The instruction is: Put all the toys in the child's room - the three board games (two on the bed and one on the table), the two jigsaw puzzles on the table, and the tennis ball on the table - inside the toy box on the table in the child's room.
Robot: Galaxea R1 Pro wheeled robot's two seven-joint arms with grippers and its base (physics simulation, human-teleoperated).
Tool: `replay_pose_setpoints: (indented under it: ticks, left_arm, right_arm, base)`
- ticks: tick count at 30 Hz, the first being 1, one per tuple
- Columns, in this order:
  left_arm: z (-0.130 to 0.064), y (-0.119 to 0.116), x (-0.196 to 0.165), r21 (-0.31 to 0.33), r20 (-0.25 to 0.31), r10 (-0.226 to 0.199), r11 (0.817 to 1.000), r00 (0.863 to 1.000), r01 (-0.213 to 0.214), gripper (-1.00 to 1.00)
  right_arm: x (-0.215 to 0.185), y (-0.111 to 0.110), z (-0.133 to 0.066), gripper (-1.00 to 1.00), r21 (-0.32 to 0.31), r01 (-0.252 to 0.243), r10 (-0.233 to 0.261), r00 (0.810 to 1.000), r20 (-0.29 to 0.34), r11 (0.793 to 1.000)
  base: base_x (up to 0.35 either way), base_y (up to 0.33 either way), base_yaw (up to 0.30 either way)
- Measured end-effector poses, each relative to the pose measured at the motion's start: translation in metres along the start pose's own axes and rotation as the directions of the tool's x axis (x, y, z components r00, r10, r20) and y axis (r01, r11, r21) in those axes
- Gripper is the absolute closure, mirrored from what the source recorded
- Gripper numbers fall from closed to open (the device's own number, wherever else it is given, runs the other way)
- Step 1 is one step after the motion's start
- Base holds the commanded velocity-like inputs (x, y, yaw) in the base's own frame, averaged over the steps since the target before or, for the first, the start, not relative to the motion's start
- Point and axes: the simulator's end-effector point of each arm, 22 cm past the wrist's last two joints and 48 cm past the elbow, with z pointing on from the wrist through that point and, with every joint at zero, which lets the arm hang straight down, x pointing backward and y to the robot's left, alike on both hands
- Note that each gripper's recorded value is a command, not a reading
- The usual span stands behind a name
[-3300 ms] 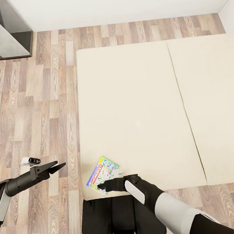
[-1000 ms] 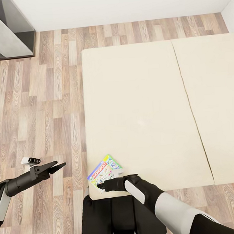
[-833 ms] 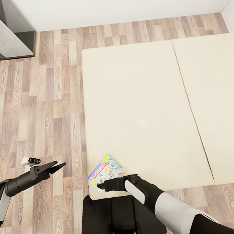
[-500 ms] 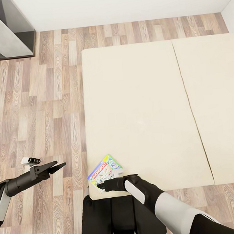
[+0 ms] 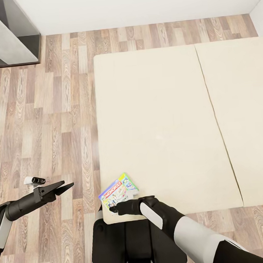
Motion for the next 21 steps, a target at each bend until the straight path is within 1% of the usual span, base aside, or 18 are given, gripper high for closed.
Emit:
replay_pose_setpoints:
  ticks: [8, 9, 12, 14, 21]
  left_arm:
    - [0.0, 0.0, 0.0, 0.001, 0.0, 0.0, 1.0, 1.0, 0.0, -1.0]
    - [0.0, 0.0, 0.0, 0.001, 0.0, 0.0, 1.0, 1.0, 0.0, -1.0]
    - [0.0, 0.0, 0.0, 0.001, 0.0, 0.0, 1.0, 1.0, 0.0, -1.0]
    - [0.0, 0.0, 0.0, 0.001, 0.0, 0.0, 1.0, 1.0, 0.0, -1.0]
    - [0.0, 0.0, 0.0, 0.001, 0.0, 0.0, 1.0, 1.0, 0.0, -1.0]
  right_arm:
    - [-0.001, 0.0, 0.0, -1.0, 0.0, 0.002, -0.002, 1.0, 0.003, 1.0]
    - [-0.001, 0.0, 0.0, -1.0, 0.0, 0.003, -0.003, 1.0, 0.007, 1.0]
    - [-0.009, 0.0, 0.0, -1.0, 0.001, 0.01, -0.01, 0.999, 0.043, 1.0]
    - [-0.011, 0.0, 0.0, -1.0, 0.002, 0.012, -0.012, 0.999, 0.053, 1.0]
    - [-0.014, 0.0, 0.0, -1.0, 0.002, 0.015, -0.015, 0.998, 0.066, 1.0]
  base:
    - [0.0, 0.001, 0.0]
    - [0.0, 0.0, 0.0]
    - [0.0, 0.0, 0.0]
    - [0.0, 0.0, 0.0]
    - [0.0, 0.0, 0.0]
